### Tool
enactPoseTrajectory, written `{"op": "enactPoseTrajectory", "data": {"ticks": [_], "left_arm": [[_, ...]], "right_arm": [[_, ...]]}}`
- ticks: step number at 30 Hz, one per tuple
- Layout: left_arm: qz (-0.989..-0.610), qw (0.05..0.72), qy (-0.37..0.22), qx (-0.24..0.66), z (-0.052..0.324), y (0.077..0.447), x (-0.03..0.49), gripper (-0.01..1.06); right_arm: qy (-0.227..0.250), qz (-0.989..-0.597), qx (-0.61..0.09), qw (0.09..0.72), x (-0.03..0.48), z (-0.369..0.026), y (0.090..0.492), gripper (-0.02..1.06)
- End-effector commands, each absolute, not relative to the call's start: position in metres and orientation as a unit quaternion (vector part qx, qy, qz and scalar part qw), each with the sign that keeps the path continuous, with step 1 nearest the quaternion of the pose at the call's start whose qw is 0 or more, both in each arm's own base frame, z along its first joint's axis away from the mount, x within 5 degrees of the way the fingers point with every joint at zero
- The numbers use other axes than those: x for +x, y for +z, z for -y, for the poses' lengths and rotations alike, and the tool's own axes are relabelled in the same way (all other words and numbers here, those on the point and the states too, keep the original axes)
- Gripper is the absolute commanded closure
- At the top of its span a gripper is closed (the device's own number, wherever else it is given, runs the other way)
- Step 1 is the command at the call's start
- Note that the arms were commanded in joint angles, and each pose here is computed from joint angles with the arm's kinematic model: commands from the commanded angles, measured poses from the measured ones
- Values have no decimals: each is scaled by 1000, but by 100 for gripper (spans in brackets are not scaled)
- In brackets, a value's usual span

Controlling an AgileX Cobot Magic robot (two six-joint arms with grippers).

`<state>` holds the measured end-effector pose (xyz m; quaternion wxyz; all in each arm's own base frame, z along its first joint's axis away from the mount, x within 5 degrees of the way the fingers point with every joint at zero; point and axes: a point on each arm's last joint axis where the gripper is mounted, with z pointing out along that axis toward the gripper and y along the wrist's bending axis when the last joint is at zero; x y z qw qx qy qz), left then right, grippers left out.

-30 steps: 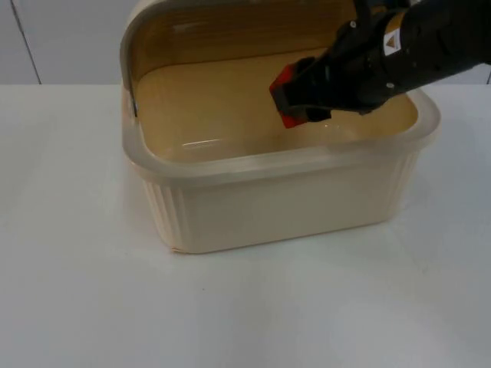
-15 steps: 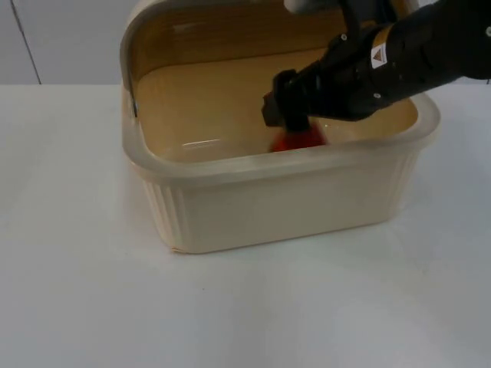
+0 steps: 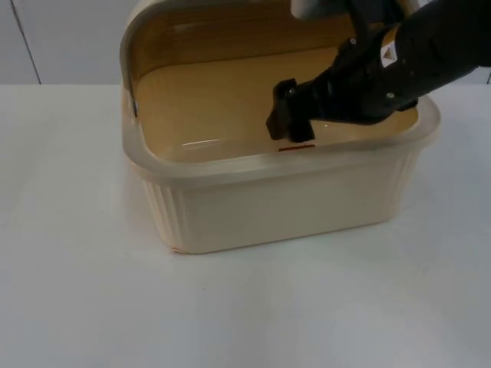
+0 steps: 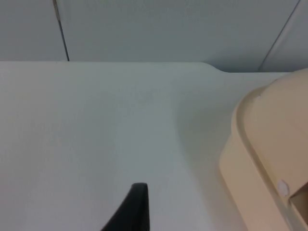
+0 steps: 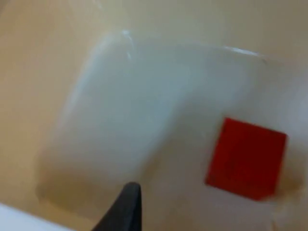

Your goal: Open the box lid with the left hand, place the block into the box with the right hand, then close the box lid with the left hand.

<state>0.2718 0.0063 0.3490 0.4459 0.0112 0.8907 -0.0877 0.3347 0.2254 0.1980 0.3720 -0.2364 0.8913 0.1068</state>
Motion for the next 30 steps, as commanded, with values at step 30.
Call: {"op": "enactPoseTrajectory", "data": {"ticks": [30], "left_arm": [[-889,449,-91,4,-7,348,272,0]], "right_arm": [[62,-779,-140,608,257,-109,461,1]]}}
